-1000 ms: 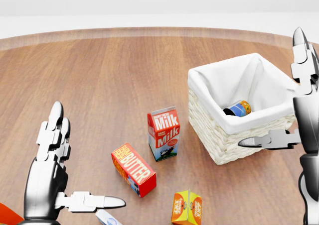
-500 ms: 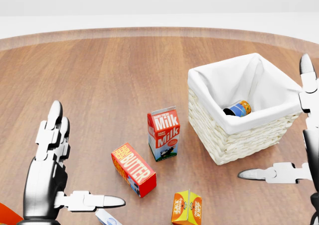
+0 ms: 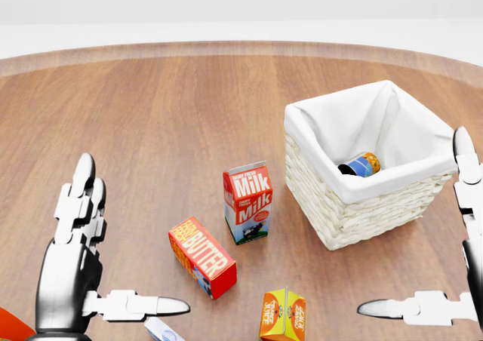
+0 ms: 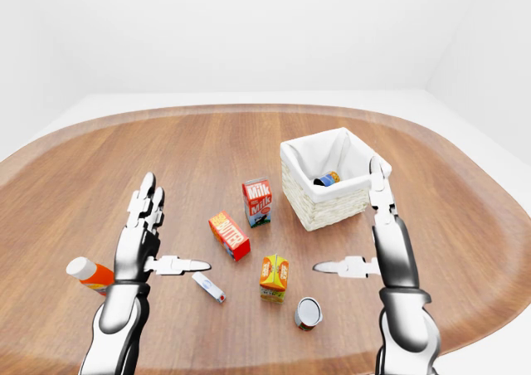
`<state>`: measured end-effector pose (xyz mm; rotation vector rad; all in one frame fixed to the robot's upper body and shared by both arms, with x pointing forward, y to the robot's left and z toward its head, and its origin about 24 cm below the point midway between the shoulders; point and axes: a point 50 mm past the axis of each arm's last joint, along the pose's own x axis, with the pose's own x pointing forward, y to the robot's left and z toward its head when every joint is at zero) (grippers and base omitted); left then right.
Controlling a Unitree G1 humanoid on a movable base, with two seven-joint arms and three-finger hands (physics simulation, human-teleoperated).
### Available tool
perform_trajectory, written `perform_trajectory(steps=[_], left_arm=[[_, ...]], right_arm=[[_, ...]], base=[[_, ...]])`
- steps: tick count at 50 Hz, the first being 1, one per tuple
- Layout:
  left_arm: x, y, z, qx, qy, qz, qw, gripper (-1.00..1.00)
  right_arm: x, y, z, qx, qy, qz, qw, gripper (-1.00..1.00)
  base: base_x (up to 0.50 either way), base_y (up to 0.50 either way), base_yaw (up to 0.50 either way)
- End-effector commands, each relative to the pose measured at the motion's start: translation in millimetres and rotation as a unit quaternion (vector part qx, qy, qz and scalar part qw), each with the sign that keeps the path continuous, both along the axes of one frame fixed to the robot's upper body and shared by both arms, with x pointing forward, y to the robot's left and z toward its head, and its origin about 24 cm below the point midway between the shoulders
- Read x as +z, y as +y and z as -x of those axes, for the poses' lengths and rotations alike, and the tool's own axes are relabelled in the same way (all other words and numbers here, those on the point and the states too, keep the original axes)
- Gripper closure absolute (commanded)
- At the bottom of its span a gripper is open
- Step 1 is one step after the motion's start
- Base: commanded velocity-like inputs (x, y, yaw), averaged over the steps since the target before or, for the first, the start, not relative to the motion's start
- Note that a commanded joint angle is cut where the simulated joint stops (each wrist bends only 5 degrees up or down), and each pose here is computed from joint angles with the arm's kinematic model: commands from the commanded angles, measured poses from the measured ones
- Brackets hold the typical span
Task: Pick up the alphabet soup and the tomato sauce, and put them in the basket.
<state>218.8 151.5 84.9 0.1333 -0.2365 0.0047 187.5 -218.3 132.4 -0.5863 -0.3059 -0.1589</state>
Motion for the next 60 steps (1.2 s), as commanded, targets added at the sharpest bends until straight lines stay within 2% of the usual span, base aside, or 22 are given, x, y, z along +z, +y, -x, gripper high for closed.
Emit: perform_trajectory(steps=[1, 23, 48, 60], left_arm=[[-1.6, 0.0, 0.4, 0.0, 0.004, 0.0, 1.0, -1.0], [-2.3, 0.3, 0.6, 0.0, 0.005, 0.0, 1.0, -1.0], [0.1, 1.0, -0.8, 0.001, 0.0, 0.003, 1.0, -1.0], [-0.8, 0.6, -0.2, 0.001, 0.002, 0.002, 1.0, -1.0]], right_arm=[[-6.6, 0.3, 10.8, 0.0, 0.018, -0.019, 1.0, -1.0], [-18.1, 3.5, 25.6, 0.009, 0.049, -0.057, 0.997, -1.0], [-66.3, 2.4, 41.4, -0.013, 0.158, -0.111, 0.981, -1.0], [-78.9, 2.4, 44.5, -0.022, 0.185, -0.118, 0.976, -1.0]], base=[[0.0, 0.0, 0.0], [0.0, 0.0, 0.0], [0.0, 0.0, 0.0], [0.0, 0.0, 0.0]])
